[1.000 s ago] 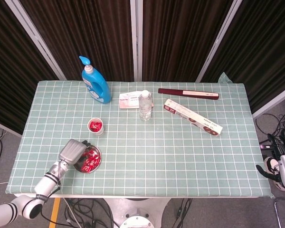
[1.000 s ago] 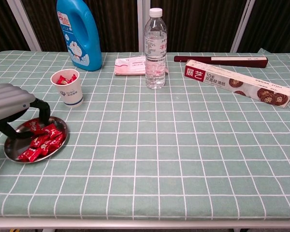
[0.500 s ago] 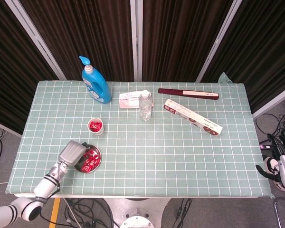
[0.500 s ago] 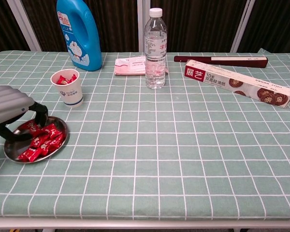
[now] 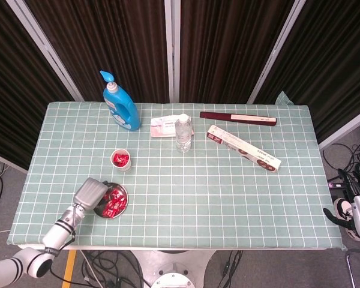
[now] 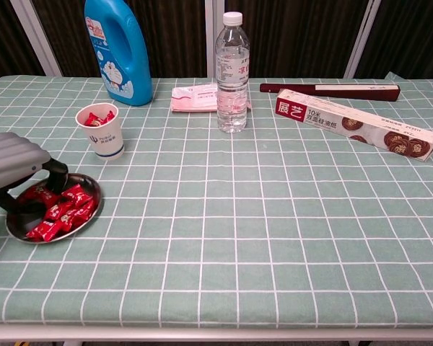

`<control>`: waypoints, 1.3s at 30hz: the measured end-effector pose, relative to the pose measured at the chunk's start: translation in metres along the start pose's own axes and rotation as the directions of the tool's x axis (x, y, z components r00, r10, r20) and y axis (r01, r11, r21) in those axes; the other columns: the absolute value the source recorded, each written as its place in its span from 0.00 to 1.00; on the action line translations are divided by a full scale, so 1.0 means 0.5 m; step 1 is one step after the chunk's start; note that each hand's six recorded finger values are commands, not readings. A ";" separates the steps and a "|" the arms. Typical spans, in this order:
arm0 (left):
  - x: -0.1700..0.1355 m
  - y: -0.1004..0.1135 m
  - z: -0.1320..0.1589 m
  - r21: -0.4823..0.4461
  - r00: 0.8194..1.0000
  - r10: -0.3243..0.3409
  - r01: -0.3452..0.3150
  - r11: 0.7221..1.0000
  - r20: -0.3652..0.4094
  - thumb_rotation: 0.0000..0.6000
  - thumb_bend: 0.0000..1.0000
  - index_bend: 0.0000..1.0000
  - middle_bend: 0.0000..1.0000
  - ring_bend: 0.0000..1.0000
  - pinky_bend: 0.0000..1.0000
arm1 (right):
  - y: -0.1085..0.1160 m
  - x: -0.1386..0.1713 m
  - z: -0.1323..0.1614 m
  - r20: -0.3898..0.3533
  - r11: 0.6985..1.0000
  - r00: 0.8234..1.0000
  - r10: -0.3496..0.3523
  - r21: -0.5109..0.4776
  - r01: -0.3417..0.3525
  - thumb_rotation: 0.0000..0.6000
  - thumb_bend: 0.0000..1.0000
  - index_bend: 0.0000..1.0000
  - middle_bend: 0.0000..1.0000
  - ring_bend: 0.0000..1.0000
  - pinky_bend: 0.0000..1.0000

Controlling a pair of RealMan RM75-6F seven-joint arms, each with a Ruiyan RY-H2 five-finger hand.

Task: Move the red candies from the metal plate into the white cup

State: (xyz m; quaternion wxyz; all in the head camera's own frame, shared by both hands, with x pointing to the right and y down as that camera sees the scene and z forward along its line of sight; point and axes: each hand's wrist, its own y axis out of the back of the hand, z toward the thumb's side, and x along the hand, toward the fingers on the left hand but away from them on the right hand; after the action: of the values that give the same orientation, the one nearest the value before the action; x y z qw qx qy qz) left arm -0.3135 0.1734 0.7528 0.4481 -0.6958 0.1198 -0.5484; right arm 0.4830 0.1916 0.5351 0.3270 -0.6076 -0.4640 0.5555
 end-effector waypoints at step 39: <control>0.185 0.239 -0.007 -0.111 0.991 0.132 -0.134 0.985 -0.029 1.00 0.37 0.51 0.55 0.82 1.00 | -0.001 0.004 -0.032 0.039 1.000 0.999 -0.001 -0.008 0.001 1.00 0.11 0.03 0.14 0.01 0.33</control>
State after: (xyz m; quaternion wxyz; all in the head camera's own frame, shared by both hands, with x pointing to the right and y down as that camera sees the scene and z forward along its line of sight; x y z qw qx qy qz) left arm -0.2434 0.0426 0.7232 0.4424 -0.7044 0.2015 -0.5172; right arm 0.4984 0.1953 0.5377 0.3156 -0.5977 -0.4729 0.5653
